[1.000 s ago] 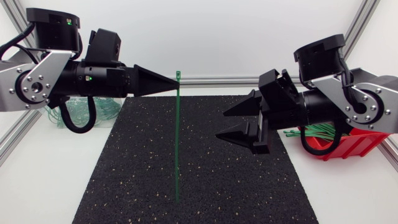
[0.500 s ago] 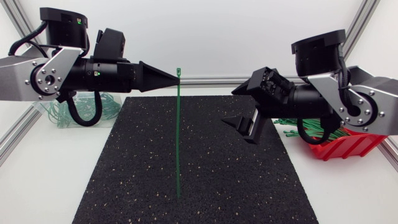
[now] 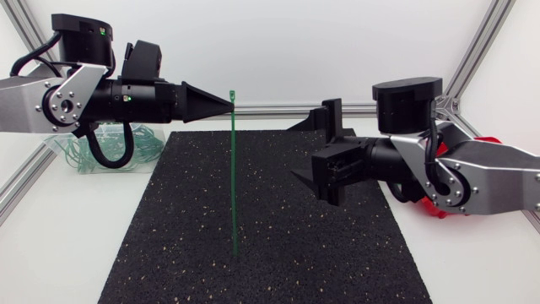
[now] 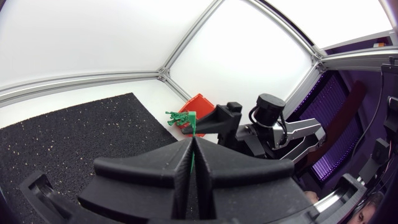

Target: Take a green cable tie from the red box, thread the tail through the head to close it, then place it in the transparent bin on the left.

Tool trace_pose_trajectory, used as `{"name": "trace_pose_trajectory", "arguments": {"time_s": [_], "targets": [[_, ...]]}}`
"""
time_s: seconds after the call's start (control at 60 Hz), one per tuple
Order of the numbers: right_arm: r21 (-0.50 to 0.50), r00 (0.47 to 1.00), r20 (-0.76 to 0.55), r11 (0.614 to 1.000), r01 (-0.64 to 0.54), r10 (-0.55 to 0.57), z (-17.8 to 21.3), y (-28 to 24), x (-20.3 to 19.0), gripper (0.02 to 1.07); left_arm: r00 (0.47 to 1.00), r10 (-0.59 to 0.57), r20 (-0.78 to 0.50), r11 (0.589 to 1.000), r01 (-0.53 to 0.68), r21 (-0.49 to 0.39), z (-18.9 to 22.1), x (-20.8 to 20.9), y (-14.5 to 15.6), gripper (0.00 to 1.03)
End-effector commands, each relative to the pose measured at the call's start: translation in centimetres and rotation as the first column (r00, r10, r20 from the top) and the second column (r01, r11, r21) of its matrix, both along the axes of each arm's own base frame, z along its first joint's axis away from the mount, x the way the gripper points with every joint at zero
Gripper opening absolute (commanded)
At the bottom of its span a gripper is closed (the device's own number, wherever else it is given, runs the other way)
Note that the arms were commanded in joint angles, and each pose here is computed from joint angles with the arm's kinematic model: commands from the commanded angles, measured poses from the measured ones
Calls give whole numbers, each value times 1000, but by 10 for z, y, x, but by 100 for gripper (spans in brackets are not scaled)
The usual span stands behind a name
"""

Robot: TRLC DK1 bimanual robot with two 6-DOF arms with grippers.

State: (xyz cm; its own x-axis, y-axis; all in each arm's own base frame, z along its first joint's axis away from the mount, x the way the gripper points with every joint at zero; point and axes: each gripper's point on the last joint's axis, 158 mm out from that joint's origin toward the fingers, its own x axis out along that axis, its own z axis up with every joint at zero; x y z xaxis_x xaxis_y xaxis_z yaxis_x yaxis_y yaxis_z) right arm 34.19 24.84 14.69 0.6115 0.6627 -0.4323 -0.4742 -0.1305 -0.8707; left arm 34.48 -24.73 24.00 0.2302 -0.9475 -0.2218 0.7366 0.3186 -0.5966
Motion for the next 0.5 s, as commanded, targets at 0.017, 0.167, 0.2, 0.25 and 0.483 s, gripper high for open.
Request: {"name": "trace_pose_trajectory", "arguments": {"time_s": [0.017,0.167,0.2,0.25,0.483], "targets": [[-128,985,133,987,-94,111,-12,8,-8,103,1000,0,0,1000,0,-9,5,8,2,4],[-204,942,250,964,-173,222,-2,22,-17,103,999,3,-43,1000,-4,-13,-1,14,7,4],[-203,938,259,962,-182,232,1,26,-19,103,998,2,-65,1000,-3,-17,-2,15,8,4],[-217,923,281,954,-207,264,2,33,-25,103,996,-3,-87,1000,1,-22,-4,15,8,4],[-242,878,348,936,-255,329,14,61,-40,103,972,-25,-232,997,8,-72,-3,15,11,4]]}}
